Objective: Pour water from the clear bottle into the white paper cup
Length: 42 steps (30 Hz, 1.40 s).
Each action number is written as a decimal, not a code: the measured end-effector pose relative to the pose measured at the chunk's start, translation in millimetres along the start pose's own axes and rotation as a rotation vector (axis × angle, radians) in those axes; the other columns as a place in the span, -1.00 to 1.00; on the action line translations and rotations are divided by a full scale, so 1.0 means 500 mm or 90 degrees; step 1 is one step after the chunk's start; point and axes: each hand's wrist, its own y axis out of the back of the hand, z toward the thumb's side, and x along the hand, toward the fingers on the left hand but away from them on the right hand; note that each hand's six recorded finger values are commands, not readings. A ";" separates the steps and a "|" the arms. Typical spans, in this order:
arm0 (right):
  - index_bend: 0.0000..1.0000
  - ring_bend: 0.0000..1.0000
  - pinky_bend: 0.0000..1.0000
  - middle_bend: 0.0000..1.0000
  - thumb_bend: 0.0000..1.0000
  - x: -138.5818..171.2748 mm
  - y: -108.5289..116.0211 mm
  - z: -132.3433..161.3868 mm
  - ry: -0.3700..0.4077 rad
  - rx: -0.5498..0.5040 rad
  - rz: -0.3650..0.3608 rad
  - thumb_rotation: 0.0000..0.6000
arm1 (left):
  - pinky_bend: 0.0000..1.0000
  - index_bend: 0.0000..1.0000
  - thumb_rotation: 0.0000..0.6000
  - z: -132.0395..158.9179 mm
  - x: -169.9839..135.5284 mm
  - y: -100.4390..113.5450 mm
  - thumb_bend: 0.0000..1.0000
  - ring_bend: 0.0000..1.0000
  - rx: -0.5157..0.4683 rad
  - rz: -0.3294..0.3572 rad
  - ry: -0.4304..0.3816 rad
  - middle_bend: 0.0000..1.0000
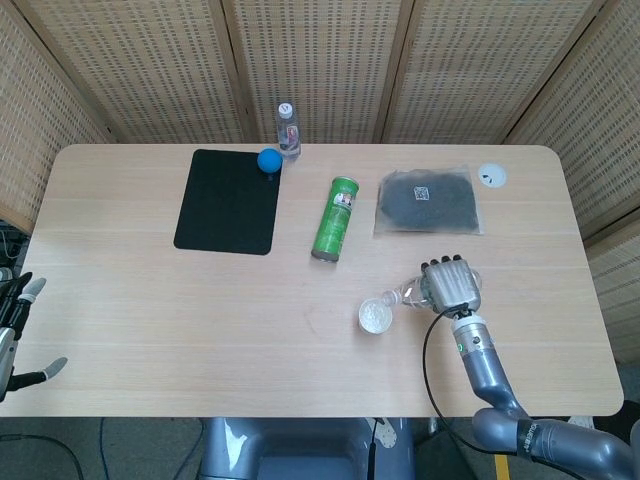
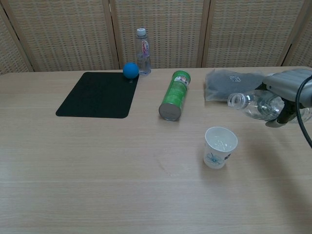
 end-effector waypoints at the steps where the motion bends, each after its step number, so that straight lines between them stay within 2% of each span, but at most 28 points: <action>1: 0.13 -0.14 0.13 0.19 -0.09 0.000 0.002 -0.002 0.002 -0.021 -0.001 1.00 | -1.00 -1.00 1.00 0.000 0.000 0.000 -0.81 -1.00 0.000 0.000 0.000 -1.00; 7: 0.13 -0.14 0.11 0.19 -0.09 -0.004 0.019 -0.016 0.021 -0.155 -0.027 1.00 | -1.00 -1.00 1.00 0.002 -0.001 -0.002 -0.81 -1.00 0.002 -0.002 -0.001 -1.00; 10: 0.13 -0.14 0.04 0.20 -0.09 -0.007 0.022 -0.022 0.028 -0.237 -0.037 1.00 | -1.00 -1.00 1.00 0.003 0.000 -0.004 -0.81 -1.00 0.003 -0.003 -0.002 -1.00; 17: 0.13 -0.14 -0.20 0.19 -0.09 -0.023 0.005 -0.034 0.045 -0.492 -0.026 1.00 | -1.00 -1.00 1.00 0.005 0.000 -0.008 -0.81 -1.00 0.006 -0.007 -0.002 -1.00; 20: 0.13 -0.14 -0.30 0.20 -0.09 -0.032 -0.013 -0.044 0.047 -0.567 -0.018 1.00 | -1.00 -1.00 1.00 0.004 0.001 -0.007 -0.81 -1.00 0.005 -0.007 -0.001 -1.00; 27: 0.13 -0.14 -0.42 0.19 -0.09 -0.052 -0.061 -0.069 0.035 -0.640 -0.017 1.00 | -1.00 -1.00 1.00 0.004 0.002 -0.010 -0.81 -1.00 0.008 -0.010 0.001 -1.00; 35: 0.13 -0.14 -0.46 0.20 -0.09 -0.061 -0.092 -0.079 0.025 -0.672 -0.062 1.00 | -1.00 -1.00 1.00 0.005 0.002 -0.012 -0.81 -1.00 0.014 -0.009 0.005 -1.00; 42: 0.13 -0.14 -0.53 0.19 -0.09 -0.067 -0.111 -0.087 0.021 -0.687 -0.064 1.00 | -1.00 -1.00 1.00 0.005 0.003 -0.015 -0.81 -1.00 0.017 -0.010 0.006 -1.00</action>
